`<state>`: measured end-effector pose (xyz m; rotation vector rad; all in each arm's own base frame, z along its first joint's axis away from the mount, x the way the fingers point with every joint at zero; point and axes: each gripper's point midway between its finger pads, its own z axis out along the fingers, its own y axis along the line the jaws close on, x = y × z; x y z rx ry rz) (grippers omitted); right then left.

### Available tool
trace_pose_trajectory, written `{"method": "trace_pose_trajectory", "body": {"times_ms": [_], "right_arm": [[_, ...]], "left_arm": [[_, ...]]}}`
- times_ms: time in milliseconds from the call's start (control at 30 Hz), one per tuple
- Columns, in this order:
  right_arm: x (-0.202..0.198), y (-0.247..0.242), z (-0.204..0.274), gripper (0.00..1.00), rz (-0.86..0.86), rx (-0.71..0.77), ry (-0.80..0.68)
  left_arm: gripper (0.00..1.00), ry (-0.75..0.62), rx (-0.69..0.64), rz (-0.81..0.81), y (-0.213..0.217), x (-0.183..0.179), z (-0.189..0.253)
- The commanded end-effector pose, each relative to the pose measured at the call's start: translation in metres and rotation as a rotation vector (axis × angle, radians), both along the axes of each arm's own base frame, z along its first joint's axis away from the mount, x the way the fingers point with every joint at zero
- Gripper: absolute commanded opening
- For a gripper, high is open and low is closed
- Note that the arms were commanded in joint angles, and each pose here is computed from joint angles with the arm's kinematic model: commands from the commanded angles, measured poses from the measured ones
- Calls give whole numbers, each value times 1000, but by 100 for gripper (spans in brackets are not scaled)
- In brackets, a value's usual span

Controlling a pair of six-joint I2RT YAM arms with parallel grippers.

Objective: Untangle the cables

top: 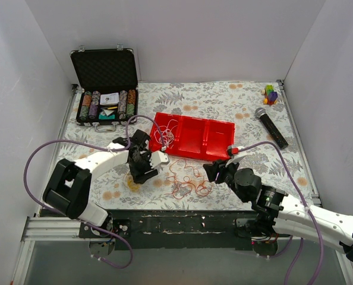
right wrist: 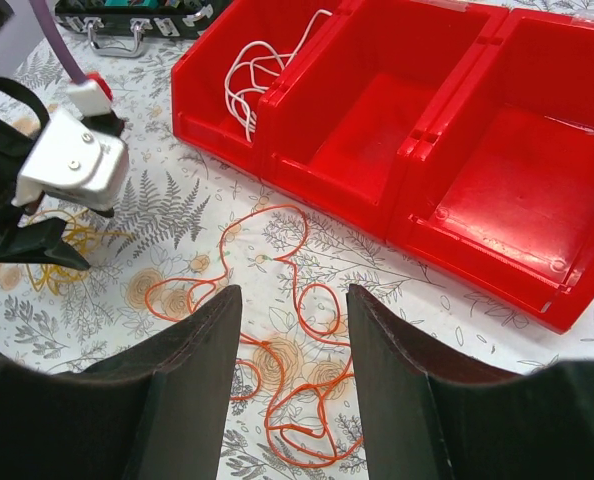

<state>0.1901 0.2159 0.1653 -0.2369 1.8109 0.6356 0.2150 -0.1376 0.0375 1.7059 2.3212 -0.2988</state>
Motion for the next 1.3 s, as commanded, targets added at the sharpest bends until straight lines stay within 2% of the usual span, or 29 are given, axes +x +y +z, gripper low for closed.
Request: {"method": "trace_pose_trajectory", "body": {"times_ms": [0, 167, 333, 400, 467, 700, 1067, 1167, 1267], "right_arm": [[4, -1, 20, 55, -19, 53, -39], [3, -4, 20, 55, -23, 52, -41], [3, -6, 22, 55, -29, 60, -45], [3, -6, 22, 55, -30, 63, -46], [2, -6, 24, 55, -27, 67, -48], [2, -6, 25, 55, -24, 72, -49], [-1, 0, 32, 54, 10, 87, -55], [-5, 11, 46, 58, 71, 101, -81], [-7, 27, 69, 63, 133, 126, -115]], "left_arm": [[55, -8, 57, -21, 11, -2, -17], [42, -18, 79, -31, 13, 3, -26], [19, -14, 77, -27, 11, 6, -24], [6, -12, 89, -32, 13, 5, -24], [0, -17, 86, -32, 13, 5, -22], [0, -86, -81, -7, -28, 23, 34], [0, -202, -411, 7, -98, 30, 187], [0, -228, -510, -5, -112, 24, 233], [0, -227, -580, -18, -121, 15, 259]]}}
